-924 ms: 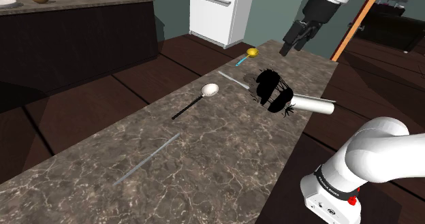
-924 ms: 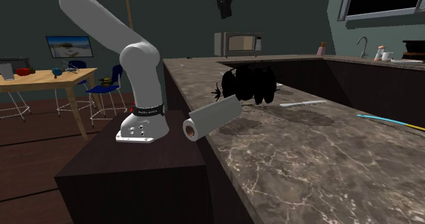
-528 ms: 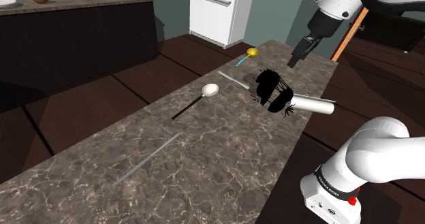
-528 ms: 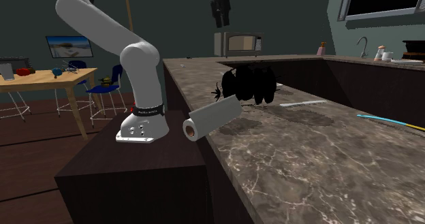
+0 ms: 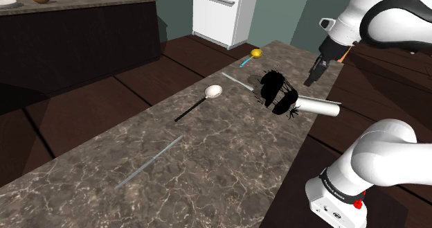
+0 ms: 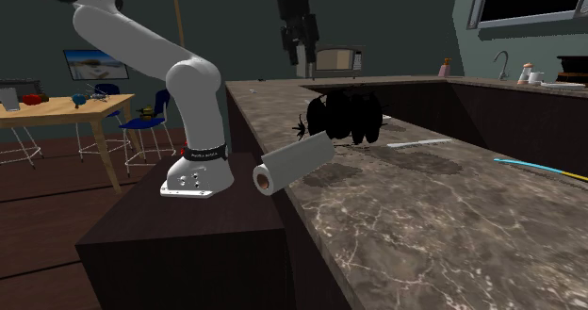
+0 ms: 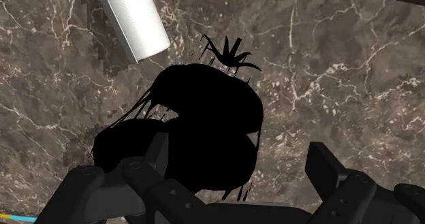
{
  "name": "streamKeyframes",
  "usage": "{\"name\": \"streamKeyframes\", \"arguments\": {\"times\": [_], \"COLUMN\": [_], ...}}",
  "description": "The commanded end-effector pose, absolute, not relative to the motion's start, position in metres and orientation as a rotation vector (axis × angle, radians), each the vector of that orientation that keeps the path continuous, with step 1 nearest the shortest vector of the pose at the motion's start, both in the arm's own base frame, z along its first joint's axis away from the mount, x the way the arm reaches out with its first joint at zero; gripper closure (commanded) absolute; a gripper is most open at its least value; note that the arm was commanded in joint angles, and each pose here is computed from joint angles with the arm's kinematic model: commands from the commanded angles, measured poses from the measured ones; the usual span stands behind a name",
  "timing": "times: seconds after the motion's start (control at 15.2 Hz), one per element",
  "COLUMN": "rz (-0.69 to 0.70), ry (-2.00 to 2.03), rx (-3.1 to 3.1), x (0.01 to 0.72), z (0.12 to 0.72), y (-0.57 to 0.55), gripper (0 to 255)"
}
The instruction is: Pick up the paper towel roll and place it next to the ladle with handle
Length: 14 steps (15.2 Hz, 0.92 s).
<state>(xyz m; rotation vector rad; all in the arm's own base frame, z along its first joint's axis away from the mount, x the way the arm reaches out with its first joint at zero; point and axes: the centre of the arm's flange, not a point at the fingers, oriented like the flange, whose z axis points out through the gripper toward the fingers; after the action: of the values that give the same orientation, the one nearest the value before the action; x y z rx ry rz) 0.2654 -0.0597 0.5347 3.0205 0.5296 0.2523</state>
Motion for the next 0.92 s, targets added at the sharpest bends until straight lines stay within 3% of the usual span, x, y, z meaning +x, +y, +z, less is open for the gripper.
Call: {"name": "streamKeyframes", "arguments": {"times": [0.0, 0.86], "rz": [0.237, 0.147], "ry": [0.618, 1.076], "rx": [2.987, 2.757], "x": [0.258, 0.25], "z": [0.52, 0.43], "y": [-0.077, -0.201], "gripper": [0, 0]}}
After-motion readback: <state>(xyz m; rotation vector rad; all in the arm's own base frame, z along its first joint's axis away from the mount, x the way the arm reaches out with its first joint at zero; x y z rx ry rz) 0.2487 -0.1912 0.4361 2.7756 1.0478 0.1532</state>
